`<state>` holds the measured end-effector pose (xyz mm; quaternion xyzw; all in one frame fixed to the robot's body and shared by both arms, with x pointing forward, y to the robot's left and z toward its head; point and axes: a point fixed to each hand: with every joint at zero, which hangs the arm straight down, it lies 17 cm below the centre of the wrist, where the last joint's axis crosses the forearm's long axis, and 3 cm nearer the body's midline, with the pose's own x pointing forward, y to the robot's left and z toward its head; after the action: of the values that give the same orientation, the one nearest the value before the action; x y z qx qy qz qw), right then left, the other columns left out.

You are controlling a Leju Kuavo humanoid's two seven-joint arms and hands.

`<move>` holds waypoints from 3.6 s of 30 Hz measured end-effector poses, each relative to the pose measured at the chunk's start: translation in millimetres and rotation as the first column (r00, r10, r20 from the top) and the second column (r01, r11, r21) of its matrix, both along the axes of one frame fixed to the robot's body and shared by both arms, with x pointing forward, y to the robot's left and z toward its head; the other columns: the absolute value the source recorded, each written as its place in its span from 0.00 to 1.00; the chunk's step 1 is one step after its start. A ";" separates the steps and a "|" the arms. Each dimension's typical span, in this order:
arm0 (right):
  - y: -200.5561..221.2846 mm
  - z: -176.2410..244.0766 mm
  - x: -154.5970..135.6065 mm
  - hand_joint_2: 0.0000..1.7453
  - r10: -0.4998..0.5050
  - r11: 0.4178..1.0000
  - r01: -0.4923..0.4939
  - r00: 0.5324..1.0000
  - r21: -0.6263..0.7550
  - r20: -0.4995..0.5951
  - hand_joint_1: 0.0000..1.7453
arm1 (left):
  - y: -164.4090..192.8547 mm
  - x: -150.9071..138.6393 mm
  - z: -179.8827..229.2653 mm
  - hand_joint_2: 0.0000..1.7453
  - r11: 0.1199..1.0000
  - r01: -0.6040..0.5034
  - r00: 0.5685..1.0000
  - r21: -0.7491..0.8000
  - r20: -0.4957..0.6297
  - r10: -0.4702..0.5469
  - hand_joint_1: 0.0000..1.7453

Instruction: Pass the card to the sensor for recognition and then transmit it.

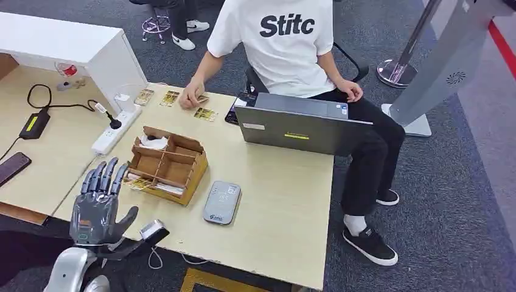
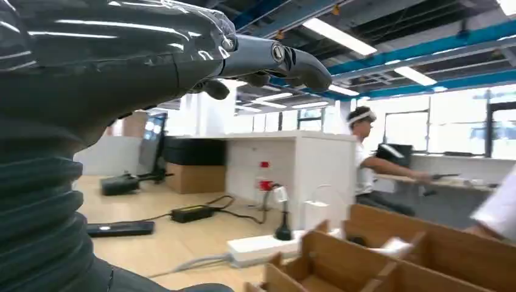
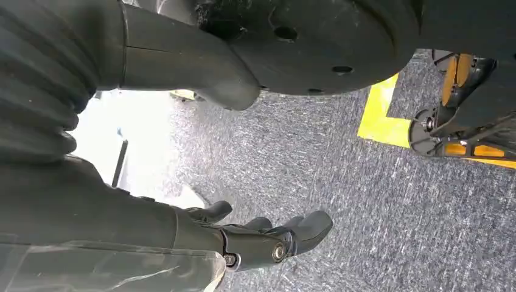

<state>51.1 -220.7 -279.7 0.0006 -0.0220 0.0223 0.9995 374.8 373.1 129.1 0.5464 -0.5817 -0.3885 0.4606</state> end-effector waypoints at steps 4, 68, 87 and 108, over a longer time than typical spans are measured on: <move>0.4 0.1 0.1 1.00 0.014 1.000 -0.014 1.000 0.001 0.002 0.00 | 35.3 4.3 -12.2 1.00 0.997 -0.069 0.997 0.034 -0.040 0.071 0.00; 2.8 0.6 0.4 1.00 0.092 0.996 -0.092 0.996 0.011 0.008 0.00 | 29.7 61.7 -71.5 1.00 0.997 -0.047 0.993 0.056 -0.110 0.053 1.00; 1.6 0.5 0.6 1.00 0.091 0.996 -0.092 0.996 0.009 0.010 0.00 | 16.4 72.5 -6.3 1.00 0.999 -0.040 0.996 0.036 0.076 0.038 1.00; 1.2 0.5 1.2 1.00 0.099 0.995 -0.099 0.995 0.008 0.017 0.00 | 9.9 84.7 90.1 1.00 0.999 -0.043 0.963 0.022 0.268 0.036 1.00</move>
<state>52.4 -219.5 -279.2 0.0058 -0.0303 0.0715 0.9970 459.5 383.0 219.3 0.6116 -0.6222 -0.3099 0.3778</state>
